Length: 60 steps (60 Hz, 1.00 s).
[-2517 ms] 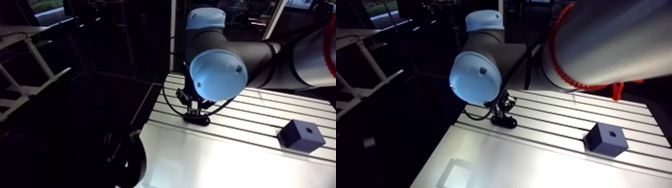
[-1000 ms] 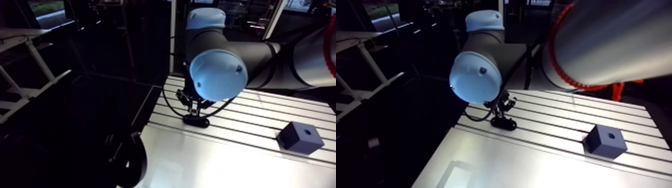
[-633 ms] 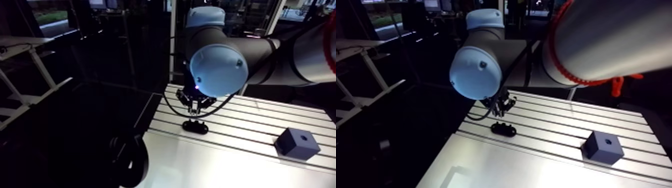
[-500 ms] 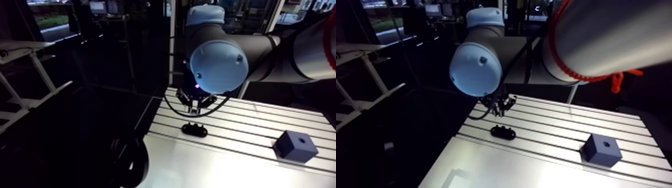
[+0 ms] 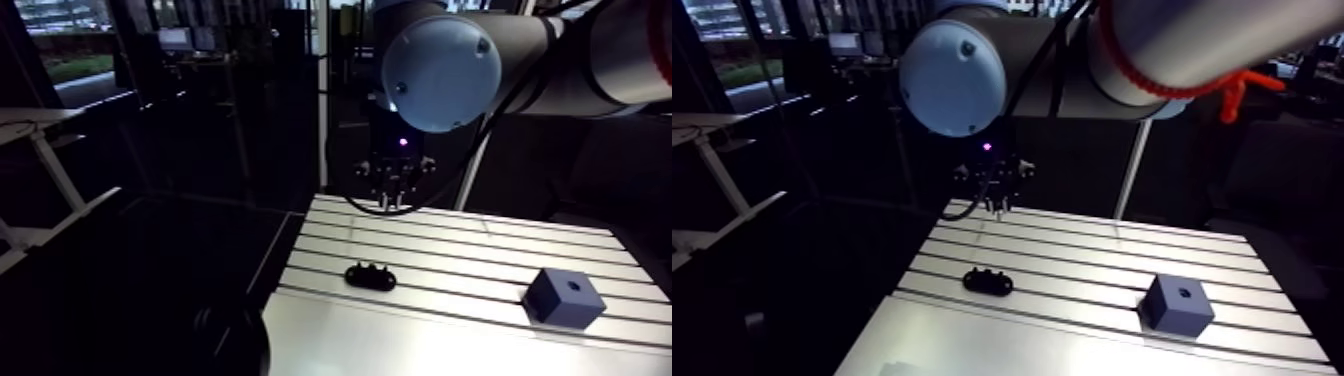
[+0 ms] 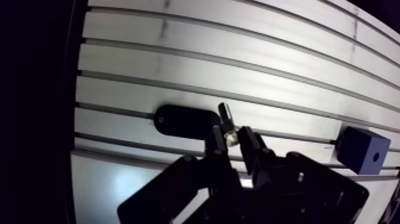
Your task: Pick up the M10 bolt and insert it into the hex recess until seated.
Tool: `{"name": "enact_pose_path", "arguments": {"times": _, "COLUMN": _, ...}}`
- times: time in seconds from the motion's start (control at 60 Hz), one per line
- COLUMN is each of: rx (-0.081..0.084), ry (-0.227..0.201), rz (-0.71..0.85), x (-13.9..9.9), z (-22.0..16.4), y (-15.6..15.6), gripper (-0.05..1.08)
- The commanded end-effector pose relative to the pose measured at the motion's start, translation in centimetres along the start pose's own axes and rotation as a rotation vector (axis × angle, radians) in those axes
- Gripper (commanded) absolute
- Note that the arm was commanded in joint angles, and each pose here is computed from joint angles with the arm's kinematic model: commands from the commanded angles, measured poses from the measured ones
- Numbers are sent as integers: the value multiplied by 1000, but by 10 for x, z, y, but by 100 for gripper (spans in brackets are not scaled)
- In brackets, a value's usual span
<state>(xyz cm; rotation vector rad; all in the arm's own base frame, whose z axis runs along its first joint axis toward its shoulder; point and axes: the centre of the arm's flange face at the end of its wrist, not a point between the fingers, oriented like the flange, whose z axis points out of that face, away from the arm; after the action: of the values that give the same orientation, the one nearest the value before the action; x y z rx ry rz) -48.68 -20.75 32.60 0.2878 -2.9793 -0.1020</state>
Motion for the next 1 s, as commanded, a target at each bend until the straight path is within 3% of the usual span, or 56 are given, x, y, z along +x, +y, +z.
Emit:
{"name": "enact_pose_path", "arguments": {"times": 0.017, "rx": -18, "ry": -25, "rz": -46, "x": 33, "z": -51, "y": 91, "gripper": 102}}
{"name": "enact_pose_path", "arguments": {"times": 0.167, "rx": 14, "ry": -88, "rz": -153, "x": 43, "z": -66, "y": 140, "gripper": 102}}
{"name": "enact_pose_path", "arguments": {"times": 0.2, "rx": 24, "ry": -108, "rz": -197, "x": 43, "z": -71, "y": 169, "gripper": 103}}
{"name": "enact_pose_path", "arguments": {"times": 0.283, "rx": 31, "ry": -138, "rz": -235, "x": 41, "z": -71, "y": 195, "gripper": 103}}
{"name": "enact_pose_path", "arguments": {"times": 0.367, "rx": 53, "ry": -179, "rz": -297, "x": 41, "z": -70, "y": 223, "gripper": 105}}
{"name": "enact_pose_path", "arguments": {"times": 0.5, "rx": 58, "ry": -226, "rz": -329, "x": 46, "z": -66, "y": 246, "gripper": 106}}
{"name": "enact_pose_path", "arguments": {"times": 0.567, "rx": 71, "ry": -255, "rz": -303, "x": 46, "z": -63, "y": 266, "gripper": 107}}
{"name": "enact_pose_path", "arguments": {"times": 1.0, "rx": 96, "ry": -283, "rz": -321, "x": 51, "z": -50, "y": 275, "gripper": 106}}
